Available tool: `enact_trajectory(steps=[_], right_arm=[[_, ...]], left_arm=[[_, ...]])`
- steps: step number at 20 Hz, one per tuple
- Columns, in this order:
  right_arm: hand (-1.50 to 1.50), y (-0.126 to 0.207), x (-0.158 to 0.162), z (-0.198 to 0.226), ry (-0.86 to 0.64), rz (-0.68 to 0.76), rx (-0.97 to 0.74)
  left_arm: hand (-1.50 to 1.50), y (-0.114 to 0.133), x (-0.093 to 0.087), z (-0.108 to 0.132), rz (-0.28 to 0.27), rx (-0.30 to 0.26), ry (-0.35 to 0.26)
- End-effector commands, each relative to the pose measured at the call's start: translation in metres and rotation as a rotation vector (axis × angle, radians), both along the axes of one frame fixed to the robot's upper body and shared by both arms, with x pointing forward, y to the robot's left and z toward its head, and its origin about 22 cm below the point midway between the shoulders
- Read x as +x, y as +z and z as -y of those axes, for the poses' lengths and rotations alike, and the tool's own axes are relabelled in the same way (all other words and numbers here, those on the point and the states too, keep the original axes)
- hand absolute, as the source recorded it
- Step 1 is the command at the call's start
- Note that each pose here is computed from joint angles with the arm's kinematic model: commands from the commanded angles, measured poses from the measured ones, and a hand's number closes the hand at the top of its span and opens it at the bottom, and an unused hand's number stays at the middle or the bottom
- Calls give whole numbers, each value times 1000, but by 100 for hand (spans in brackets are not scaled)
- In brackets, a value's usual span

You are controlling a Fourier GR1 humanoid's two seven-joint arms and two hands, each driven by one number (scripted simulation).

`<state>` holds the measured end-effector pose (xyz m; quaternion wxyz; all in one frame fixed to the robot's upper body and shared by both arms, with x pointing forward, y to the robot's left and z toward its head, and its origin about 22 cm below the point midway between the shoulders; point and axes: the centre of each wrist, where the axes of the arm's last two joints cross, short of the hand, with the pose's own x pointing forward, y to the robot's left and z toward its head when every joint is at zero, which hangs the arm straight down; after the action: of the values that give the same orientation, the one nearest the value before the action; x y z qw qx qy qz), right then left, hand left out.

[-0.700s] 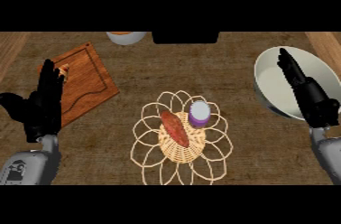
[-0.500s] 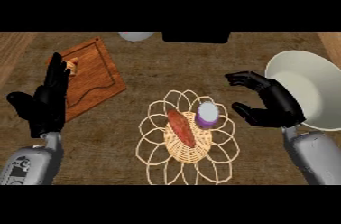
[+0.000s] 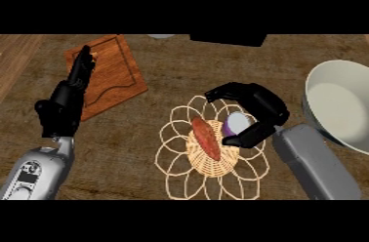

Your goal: Pick the sweet potato from the placemat and place it in the bowl

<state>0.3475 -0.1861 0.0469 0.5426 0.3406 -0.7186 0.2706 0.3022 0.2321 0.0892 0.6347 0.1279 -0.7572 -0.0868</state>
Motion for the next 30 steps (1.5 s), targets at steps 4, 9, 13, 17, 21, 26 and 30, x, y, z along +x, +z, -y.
enact_trajectory(steps=[4, 9, 13, 17, 21, 26, 30], right_arm=[[-150, 48, 47, 21, 324, 165, -20], [-150, 80, 57, 6, 440, 290, -249], [-150, 96, 58, -37, 506, 424, -431], [-150, 89, 53, -43, 608, 492, -519], [-150, 82, 55, -65, 695, 513, -581], [-150, 50, 39, -95, 803, 577, -644], [-150, 63, 50, -111, 834, 631, -738]], left_arm=[[0, 4, 8, 4, -6, 15, -15], [0, 6, 9, -9, -18, 34, 5], [0, -6, 5, -12, -33, 44, 3], [0, 5, 1, -13, -47, 34, 16], [0, -7, -4, -13, -56, 34, 29], [0, -21, -5, -16, -45, 40, 42], [0, -11, -4, -13, -40, 38, 56]])
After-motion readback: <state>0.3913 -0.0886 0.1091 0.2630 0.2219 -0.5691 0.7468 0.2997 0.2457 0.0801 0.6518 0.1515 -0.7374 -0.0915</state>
